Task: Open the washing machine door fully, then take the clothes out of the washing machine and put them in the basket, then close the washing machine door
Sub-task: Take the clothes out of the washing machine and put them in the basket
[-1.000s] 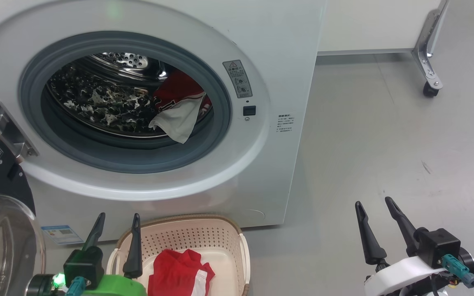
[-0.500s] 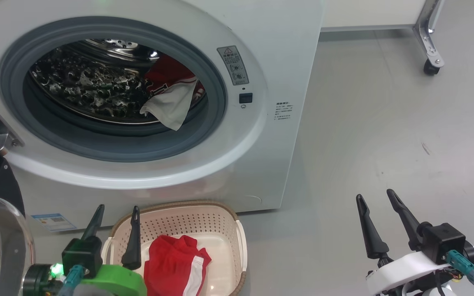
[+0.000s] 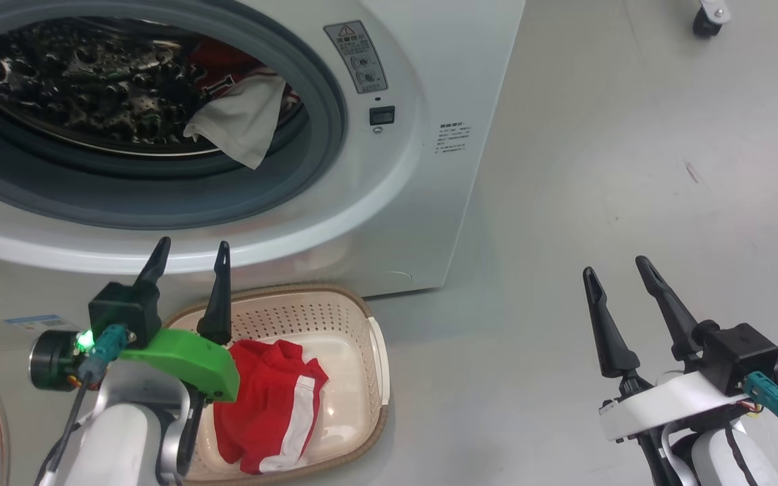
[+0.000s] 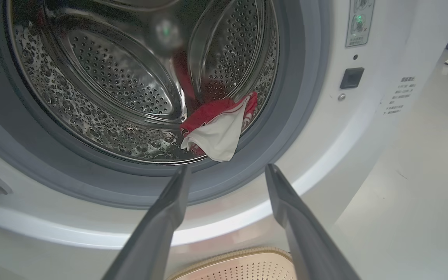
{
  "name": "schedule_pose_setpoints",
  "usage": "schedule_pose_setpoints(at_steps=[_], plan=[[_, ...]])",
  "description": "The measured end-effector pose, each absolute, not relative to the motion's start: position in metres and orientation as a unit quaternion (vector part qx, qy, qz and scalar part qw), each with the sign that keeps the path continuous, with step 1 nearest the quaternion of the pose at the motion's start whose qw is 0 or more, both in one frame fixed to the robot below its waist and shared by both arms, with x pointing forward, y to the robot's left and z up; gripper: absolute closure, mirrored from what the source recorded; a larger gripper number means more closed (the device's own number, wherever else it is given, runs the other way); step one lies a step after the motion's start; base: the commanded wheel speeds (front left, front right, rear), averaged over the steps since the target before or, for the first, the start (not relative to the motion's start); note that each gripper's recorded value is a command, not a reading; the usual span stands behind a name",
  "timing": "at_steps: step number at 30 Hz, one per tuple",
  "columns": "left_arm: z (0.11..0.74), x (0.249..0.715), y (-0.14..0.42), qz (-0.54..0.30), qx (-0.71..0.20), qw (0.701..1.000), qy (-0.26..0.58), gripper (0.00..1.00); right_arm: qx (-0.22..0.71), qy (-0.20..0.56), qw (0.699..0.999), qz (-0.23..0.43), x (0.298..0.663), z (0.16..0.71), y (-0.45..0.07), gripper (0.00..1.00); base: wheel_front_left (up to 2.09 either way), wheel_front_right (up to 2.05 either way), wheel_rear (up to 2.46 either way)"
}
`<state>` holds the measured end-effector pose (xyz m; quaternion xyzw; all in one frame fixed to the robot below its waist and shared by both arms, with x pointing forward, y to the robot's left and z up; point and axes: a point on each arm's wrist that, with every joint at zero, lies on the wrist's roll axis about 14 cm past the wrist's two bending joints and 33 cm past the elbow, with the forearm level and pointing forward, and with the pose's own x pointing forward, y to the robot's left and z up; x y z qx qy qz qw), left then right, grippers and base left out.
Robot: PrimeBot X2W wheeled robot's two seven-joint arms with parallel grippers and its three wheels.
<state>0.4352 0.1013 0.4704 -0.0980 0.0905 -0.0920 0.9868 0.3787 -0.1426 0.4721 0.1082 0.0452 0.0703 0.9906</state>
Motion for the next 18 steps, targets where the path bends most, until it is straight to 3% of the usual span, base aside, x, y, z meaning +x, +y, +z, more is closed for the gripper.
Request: schedule_pose_setpoints(at_steps=[18], plan=[[0.419, 0.548, 0.066, -0.162, -0.082, 0.963, 0.201, 0.00, 0.113, 0.077, 0.990, 0.021, 0.405, 0.436, -0.172, 0.00, 0.00, 0.00, 0.00]])
